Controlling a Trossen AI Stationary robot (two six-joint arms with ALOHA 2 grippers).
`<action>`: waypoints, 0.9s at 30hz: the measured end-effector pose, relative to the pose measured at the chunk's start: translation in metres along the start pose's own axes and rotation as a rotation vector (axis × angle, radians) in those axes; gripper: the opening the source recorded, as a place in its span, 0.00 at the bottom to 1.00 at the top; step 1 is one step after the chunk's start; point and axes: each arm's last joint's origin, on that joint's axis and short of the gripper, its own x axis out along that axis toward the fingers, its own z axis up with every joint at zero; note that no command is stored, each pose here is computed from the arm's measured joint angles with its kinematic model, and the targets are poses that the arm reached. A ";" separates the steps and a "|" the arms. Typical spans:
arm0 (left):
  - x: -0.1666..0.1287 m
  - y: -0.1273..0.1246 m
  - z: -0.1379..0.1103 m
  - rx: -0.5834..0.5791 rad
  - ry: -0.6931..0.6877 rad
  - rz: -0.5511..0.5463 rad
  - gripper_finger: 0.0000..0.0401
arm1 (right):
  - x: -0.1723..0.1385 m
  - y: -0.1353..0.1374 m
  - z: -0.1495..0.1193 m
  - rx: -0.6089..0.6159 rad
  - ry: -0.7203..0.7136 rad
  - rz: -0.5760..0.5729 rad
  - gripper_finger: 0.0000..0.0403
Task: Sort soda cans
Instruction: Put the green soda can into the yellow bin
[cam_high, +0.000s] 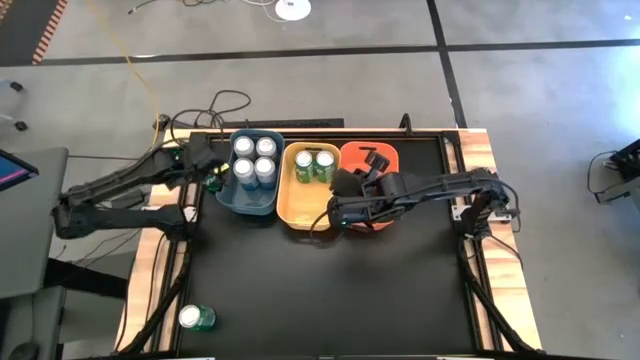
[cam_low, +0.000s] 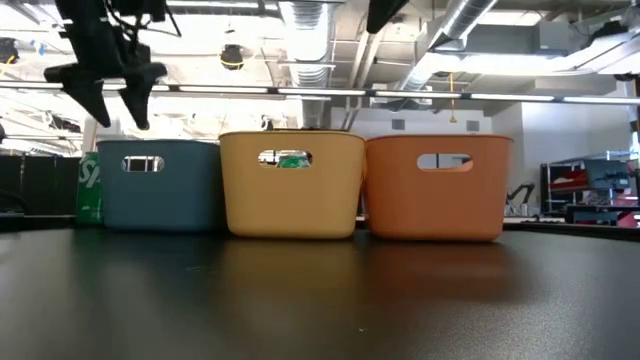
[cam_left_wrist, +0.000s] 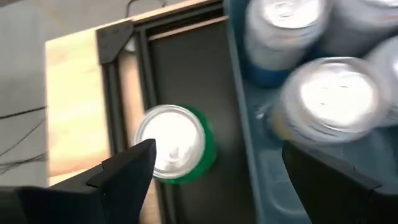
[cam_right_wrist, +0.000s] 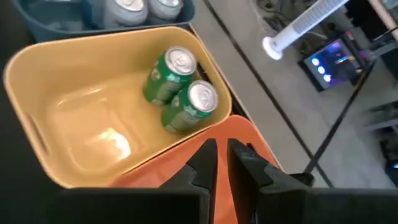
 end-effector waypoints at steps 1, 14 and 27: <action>0.004 0.001 0.003 0.008 0.016 0.022 0.86 | 0.003 0.002 -0.003 -0.017 0.009 -0.014 0.14; 0.034 0.015 0.020 -0.062 0.115 0.179 0.86 | 0.056 0.036 -0.060 -0.069 0.156 -0.154 0.14; 0.066 0.014 0.028 -0.056 0.300 0.204 0.86 | 0.047 0.031 -0.062 0.053 0.101 -0.129 0.14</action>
